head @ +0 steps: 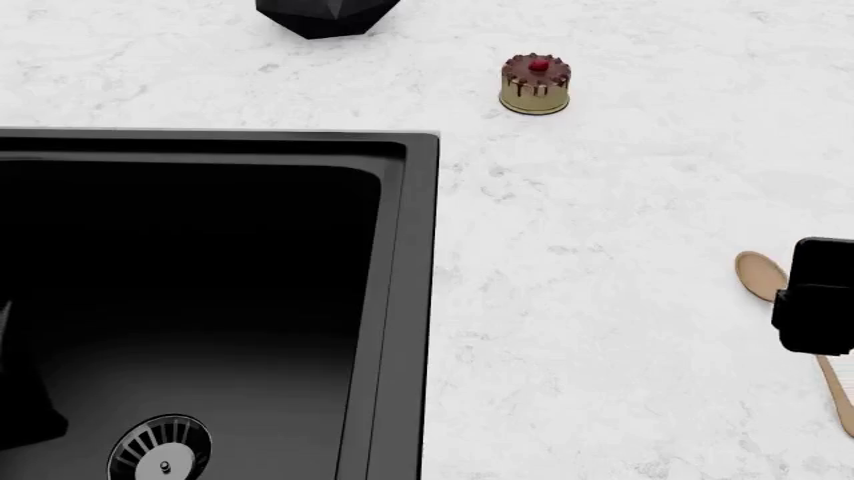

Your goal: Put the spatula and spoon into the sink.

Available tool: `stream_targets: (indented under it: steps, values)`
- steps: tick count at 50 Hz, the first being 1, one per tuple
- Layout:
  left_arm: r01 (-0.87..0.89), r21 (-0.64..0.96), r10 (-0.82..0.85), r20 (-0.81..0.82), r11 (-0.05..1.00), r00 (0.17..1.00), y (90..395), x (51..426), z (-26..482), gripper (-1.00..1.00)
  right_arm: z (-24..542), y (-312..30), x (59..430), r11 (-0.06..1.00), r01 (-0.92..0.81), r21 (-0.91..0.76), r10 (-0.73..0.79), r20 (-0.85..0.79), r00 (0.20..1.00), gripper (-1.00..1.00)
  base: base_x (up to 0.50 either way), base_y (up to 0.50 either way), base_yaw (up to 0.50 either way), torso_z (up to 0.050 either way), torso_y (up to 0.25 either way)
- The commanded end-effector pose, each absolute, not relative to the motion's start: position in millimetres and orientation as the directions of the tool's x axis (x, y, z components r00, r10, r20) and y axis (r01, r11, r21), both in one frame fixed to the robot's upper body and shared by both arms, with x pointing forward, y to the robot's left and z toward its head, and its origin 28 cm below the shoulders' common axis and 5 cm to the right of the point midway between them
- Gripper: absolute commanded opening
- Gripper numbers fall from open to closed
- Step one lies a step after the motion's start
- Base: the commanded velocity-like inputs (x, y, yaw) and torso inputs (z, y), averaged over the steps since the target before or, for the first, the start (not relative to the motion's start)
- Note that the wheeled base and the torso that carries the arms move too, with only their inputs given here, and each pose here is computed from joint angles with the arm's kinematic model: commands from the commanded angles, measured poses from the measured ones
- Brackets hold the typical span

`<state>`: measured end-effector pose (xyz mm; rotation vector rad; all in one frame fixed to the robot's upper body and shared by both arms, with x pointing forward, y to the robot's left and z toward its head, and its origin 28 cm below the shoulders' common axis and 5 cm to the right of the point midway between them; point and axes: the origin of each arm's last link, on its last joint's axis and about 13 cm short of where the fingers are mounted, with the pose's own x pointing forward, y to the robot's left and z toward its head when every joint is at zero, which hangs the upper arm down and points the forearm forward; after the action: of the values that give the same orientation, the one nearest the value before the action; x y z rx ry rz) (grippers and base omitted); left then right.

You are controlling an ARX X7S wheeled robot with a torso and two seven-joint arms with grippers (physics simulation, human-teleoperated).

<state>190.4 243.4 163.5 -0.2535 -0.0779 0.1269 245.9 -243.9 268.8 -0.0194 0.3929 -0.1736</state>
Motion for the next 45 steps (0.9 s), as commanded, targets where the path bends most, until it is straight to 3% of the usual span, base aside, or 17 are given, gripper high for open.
stream_targets:
  steps: [1,45]
  values:
    - [-0.102,-0.245,0.126,0.086,0.964,0.988,243,193,165,1.0,256,-241,275,0.992,0.12,-0.044,-0.127,-0.424,0.897,1.0,0.0,0.0,0.0,0.0,0.0]
    - [-0.106,-0.253,0.128,0.072,0.962,0.989,245,195,159,1.0,171,-236,317,0.994,0.112,-0.015,-0.1,-0.579,0.809,1.0,0.0,0.0,0.0,0.0,0.0]
